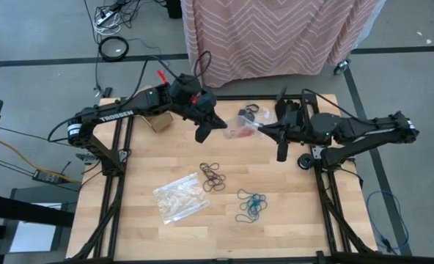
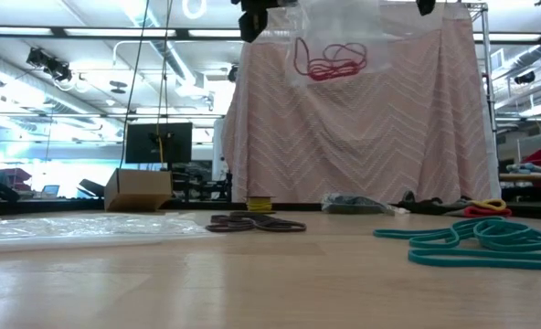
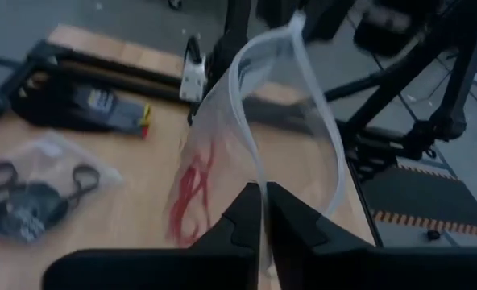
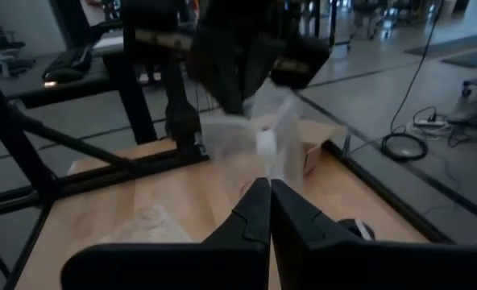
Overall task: Sort rubber bands
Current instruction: Close the transparent zip bag
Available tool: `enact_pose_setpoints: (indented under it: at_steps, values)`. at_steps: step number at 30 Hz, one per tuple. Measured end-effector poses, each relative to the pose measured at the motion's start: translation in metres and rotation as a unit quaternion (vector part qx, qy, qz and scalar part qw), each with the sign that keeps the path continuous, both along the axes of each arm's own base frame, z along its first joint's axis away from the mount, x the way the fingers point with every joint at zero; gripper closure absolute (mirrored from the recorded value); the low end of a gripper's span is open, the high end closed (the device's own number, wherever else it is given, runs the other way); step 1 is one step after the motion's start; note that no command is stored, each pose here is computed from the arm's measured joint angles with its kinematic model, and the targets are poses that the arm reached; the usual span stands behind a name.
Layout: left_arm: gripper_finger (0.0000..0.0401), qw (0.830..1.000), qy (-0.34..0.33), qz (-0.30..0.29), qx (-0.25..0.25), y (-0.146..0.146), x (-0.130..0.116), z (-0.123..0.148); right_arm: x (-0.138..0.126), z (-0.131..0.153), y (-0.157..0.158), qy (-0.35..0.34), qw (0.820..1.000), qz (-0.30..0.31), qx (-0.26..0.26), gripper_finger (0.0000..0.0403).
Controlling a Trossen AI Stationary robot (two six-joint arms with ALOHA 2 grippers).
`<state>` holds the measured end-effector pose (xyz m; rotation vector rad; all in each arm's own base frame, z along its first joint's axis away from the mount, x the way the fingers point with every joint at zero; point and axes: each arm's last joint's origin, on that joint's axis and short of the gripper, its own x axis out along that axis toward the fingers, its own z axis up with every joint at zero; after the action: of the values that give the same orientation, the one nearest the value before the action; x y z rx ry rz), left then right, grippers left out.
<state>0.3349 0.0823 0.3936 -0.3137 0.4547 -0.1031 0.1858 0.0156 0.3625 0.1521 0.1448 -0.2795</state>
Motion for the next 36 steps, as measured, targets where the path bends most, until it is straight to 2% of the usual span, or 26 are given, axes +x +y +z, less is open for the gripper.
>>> enact_pose_setpoints:
  at_steps: [8,15,18,21,23,31,36]
  values:
    - [0.0325,0.999,-0.034,0.002,0.01,0.0009,0.0027,0.0061,0.0031,-0.0018,0.0009,0.004,1.0,0.006,0.003,0.0403]
    - [0.0312,0.999,-0.033,0.001,0.01,0.0009,0.0025,0.006,0.0028,-0.0007,0.0008,-0.001,1.0,0.006,0.003,0.0403]
    - [0.0326,0.999,-0.033,-0.002,0.008,0.0006,0.0025,0.006,0.0033,-0.001,0.0009,0.001,1.0,0.008,-0.003,0.0403]
    - [0.0374,0.999,-0.033,-0.003,0.008,0.0006,0.0026,0.006,0.0034,-0.0014,0.0011,0.005,1.0,0.012,-0.012,0.0401]
    - [0.0391,0.999,-0.033,-0.003,0.007,0.0005,0.0026,0.006,0.0035,-0.0014,0.0002,0.006,1.0,0.01,-0.012,0.0396]
    - [0.0398,0.999,-0.035,-0.015,0.001,-0.0002,0.0025,0.0061,0.0042,-0.0001,-0.0054,0.001,1.0,-0.004,-0.017,0.0366]
    - [0.0398,0.999,-0.035,-0.022,-0.004,-0.0007,0.0024,0.0062,0.0048,0.0035,-0.0064,-0.018,1.0,-0.007,-0.018,0.0398]
